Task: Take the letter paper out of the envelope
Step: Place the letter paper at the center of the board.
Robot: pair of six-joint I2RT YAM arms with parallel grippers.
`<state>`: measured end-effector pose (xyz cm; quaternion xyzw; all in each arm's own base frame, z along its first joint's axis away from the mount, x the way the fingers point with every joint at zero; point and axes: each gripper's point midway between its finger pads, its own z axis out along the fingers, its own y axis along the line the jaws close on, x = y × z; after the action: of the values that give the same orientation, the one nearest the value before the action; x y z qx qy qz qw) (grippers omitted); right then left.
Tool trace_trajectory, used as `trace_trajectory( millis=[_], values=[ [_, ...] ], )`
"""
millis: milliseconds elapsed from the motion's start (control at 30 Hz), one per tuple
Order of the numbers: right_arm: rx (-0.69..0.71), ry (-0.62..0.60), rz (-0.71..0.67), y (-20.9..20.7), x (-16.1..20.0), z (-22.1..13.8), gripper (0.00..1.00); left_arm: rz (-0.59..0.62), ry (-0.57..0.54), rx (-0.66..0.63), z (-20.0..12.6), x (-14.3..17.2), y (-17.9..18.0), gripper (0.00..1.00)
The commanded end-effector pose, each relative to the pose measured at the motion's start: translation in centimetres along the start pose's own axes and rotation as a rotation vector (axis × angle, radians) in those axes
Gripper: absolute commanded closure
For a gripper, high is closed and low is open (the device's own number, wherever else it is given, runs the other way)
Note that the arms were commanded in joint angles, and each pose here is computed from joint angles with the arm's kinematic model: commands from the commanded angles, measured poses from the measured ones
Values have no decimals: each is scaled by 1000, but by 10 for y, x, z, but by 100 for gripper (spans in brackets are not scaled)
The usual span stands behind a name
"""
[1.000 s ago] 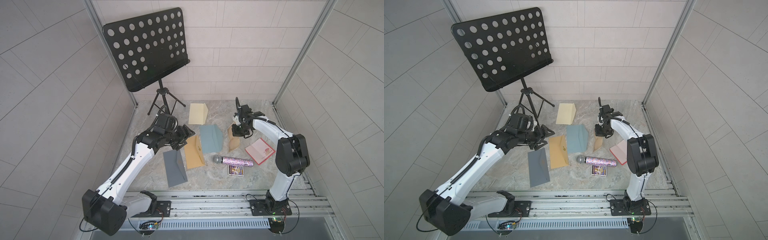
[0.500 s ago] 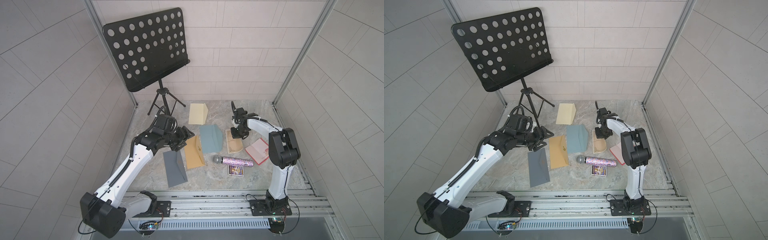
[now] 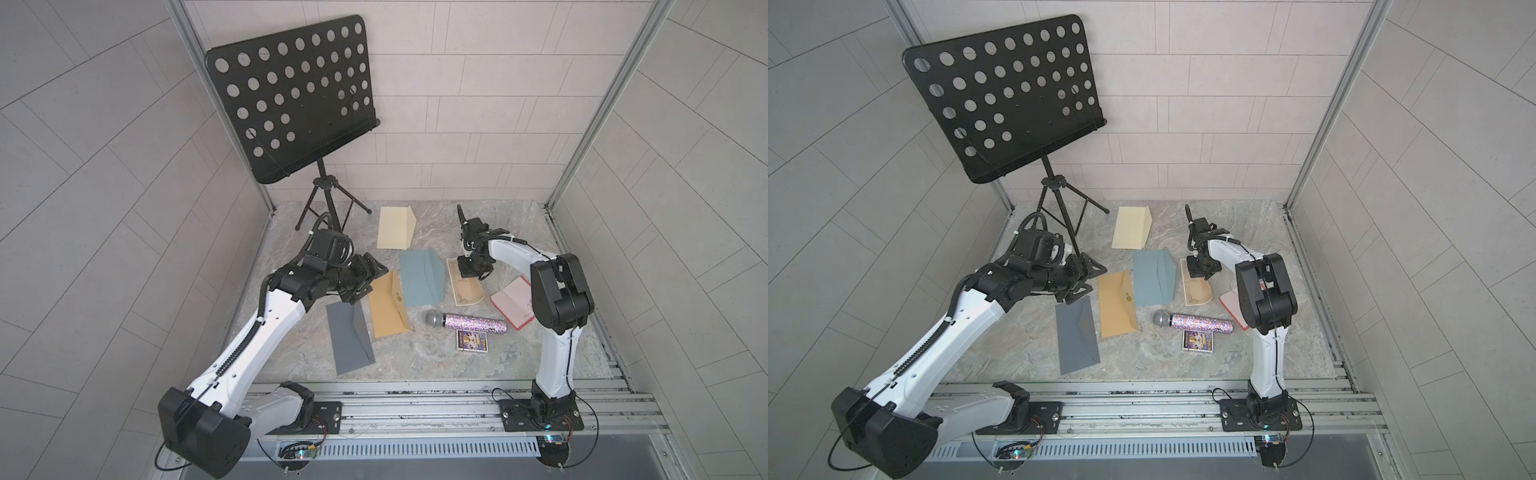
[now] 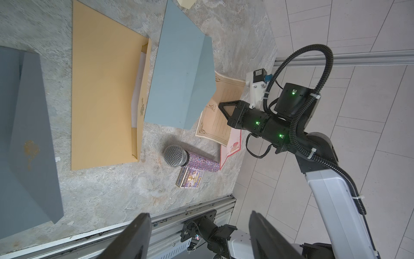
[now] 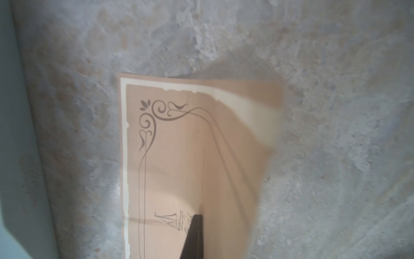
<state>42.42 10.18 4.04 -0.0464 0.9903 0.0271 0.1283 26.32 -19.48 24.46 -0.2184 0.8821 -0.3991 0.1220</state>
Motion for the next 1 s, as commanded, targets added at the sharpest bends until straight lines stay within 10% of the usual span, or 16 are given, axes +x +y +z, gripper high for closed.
trace_trajectory(
  millis=[0, 200, 433, 967],
  values=[
    [-85, 14, 61, 4, 2, 6, 100, 8, 0, -19, -2, 4, 7, 24],
    [-141, 4, 111, -3, -3, 2, 94, 12, 1, -23, -3, 5, 7, 24],
    [-125, 24, 140, -13, 9, 1, 64, 16, -2, -19, -3, 3, 5, 24],
    [-66, -27, 194, -28, 2, -30, 44, 21, -2, -4, -2, 1, -1, 24]
  ],
)
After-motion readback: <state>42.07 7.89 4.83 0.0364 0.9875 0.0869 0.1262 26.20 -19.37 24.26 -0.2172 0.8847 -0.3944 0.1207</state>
